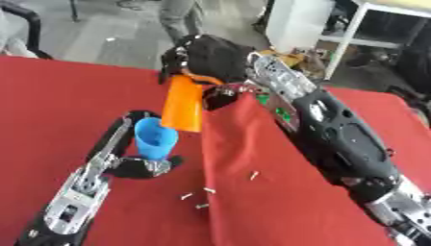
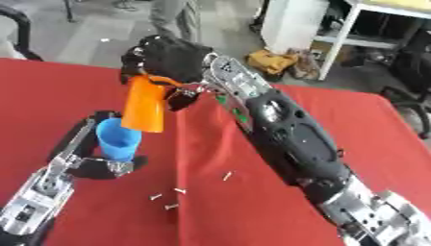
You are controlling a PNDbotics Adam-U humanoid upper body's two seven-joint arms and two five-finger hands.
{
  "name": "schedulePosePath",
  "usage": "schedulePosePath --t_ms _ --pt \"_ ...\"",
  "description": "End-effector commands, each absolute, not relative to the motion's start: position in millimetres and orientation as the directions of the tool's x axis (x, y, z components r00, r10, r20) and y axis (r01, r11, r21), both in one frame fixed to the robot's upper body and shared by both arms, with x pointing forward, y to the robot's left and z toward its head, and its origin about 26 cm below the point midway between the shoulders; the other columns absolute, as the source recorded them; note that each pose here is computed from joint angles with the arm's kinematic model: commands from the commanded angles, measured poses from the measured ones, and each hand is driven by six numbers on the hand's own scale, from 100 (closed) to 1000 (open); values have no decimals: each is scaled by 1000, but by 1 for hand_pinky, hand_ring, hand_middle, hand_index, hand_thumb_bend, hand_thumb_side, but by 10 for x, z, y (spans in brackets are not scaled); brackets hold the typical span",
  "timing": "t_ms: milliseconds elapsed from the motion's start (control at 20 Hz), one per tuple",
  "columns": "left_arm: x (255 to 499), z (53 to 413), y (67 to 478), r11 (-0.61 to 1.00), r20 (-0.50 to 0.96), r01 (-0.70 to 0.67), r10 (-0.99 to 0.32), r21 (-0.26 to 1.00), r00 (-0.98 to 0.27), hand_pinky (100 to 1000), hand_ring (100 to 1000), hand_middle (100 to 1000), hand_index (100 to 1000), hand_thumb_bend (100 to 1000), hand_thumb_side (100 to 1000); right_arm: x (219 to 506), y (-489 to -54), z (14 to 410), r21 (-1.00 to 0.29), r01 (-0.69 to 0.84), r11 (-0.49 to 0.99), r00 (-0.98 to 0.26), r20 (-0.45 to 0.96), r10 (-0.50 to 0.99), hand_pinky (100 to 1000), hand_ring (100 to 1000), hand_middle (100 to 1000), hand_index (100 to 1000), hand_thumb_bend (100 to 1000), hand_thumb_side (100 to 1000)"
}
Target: Pour the contents of one cup into another cup.
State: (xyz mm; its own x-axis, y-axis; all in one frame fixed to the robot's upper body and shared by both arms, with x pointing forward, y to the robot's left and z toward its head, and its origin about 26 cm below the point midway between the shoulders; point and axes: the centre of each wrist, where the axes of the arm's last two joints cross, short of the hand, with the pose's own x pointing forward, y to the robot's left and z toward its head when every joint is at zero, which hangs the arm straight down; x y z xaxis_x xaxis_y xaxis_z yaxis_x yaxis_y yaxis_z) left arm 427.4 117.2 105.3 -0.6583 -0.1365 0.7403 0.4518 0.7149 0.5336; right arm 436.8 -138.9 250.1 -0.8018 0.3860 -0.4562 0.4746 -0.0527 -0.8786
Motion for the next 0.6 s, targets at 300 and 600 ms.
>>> schedulePosePath --t_ms 300,600 --pt "4309 1076 1197 714 728 430 -162 553 -666 352 428 465 618 615 100 4568 -1757 2421 -933 359 -33 -780 -319 539 665 513 527 695 325 100" --pt "4320 924 1369 724 738 400 -219 562 -639 351 429 466 617 618 100 4694 -2109 2296 -963 270 -15 -720 -212 660 662 511 521 692 327 100"
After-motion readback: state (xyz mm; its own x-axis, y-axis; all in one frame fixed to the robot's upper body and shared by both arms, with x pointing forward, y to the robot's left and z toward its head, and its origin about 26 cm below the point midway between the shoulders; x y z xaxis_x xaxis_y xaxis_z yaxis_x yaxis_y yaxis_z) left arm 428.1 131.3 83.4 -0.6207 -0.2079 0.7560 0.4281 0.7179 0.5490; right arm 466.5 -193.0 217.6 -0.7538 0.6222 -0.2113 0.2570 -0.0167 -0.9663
